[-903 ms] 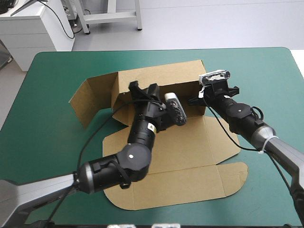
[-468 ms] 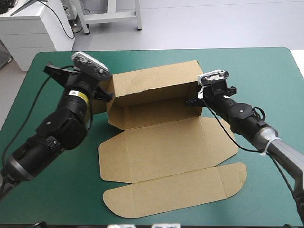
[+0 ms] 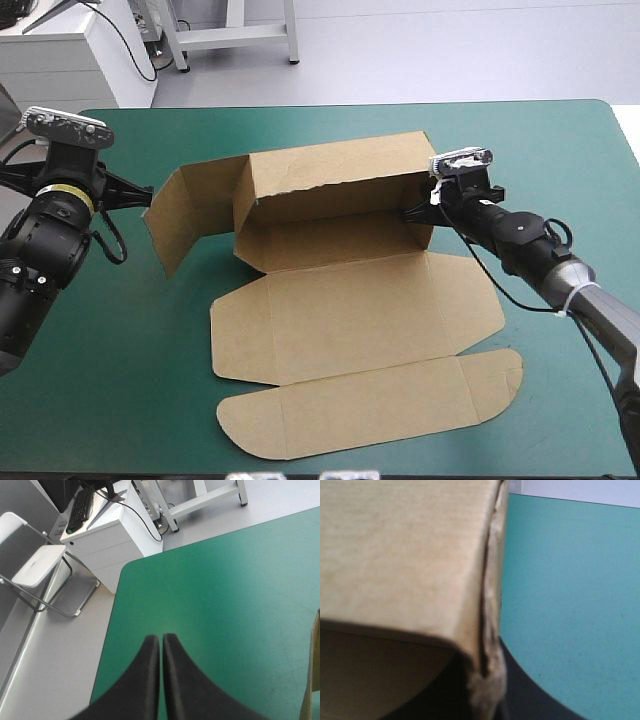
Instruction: Fold the box
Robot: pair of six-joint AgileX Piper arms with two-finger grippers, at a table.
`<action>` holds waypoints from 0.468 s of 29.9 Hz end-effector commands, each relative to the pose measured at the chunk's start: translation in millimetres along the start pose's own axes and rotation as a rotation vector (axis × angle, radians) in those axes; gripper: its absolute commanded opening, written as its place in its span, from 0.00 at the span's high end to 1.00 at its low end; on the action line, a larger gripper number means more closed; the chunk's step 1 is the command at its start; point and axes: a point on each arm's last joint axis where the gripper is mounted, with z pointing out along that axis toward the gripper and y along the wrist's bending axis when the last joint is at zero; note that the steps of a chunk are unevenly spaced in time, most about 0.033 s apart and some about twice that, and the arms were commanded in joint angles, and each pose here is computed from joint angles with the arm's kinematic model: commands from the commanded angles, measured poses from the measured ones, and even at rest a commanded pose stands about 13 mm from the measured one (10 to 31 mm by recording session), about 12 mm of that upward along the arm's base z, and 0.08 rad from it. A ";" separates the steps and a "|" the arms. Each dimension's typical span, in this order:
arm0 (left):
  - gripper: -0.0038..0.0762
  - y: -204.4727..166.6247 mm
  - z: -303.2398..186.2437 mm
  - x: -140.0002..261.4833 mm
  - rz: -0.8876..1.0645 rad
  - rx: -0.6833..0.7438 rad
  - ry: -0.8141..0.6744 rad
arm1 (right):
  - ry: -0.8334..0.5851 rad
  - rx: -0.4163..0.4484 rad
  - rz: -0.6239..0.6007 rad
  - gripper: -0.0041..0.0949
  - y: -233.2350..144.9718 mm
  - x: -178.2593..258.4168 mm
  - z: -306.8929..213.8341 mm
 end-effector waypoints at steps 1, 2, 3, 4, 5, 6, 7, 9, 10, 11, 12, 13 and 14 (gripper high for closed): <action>0.95 9.5 -11.1 -11.3 -0.025 0.008 -0.085 | 0.000 -0.084 -0.018 0.96 -3.9 -28.9 -19.2; 0.95 9.1 -11.1 -11.4 -0.030 0.012 -0.086 | 0.056 -0.108 -0.047 0.96 -5.2 -32.1 -21.9; 0.95 8.5 -11.1 -11.7 -0.036 0.019 -0.090 | 0.142 -0.084 -0.085 0.96 -11.3 -33.7 -26.3; 0.95 8.0 -11.2 -12.0 -0.041 0.025 -0.093 | 0.211 -0.073 -0.112 0.96 -12.9 -37.3 -31.0; 0.95 7.7 -11.2 -12.2 -0.045 0.028 -0.094 | 0.272 -0.028 -0.147 0.96 -17.7 -39.4 -35.2; 0.95 7.4 -10.5 -12.1 -0.044 0.028 -0.093 | 0.328 0.003 -0.183 0.96 -20.5 -45.3 -41.5; 0.95 7.0 -9.9 -12.0 -0.044 0.030 -0.091 | 0.354 0.026 -0.201 0.96 -22.4 -49.7 -45.4; 0.95 6.7 -9.9 -11.1 -0.052 0.033 -0.081 | 0.376 0.021 -0.215 0.96 -21.0 -61.4 -53.7; 0.95 6.4 -9.9 -10.5 -0.057 0.036 -0.074 | 0.377 0.014 -0.206 0.96 -19.7 -66.1 -56.6; 0.95 6.0 -9.6 -9.5 -0.065 0.040 -0.063 | 0.373 0.003 -0.194 0.96 -17.9 -71.6 -59.9; 0.95 5.3 -9.0 -8.8 -0.070 0.044 -0.054 | 0.367 -0.006 -0.171 0.96 -16.0 -76.9 -63.1; 0.95 4.9 -8.0 -8.2 -0.070 0.044 -0.046 | 0.361 -0.004 -0.154 0.96 -15.2 -82.3 -66.4; 0.95 4.0 -6.1 -7.7 -0.068 0.045 -0.038 | 0.355 0.001 -0.131 0.96 -14.7 -87.2 -69.5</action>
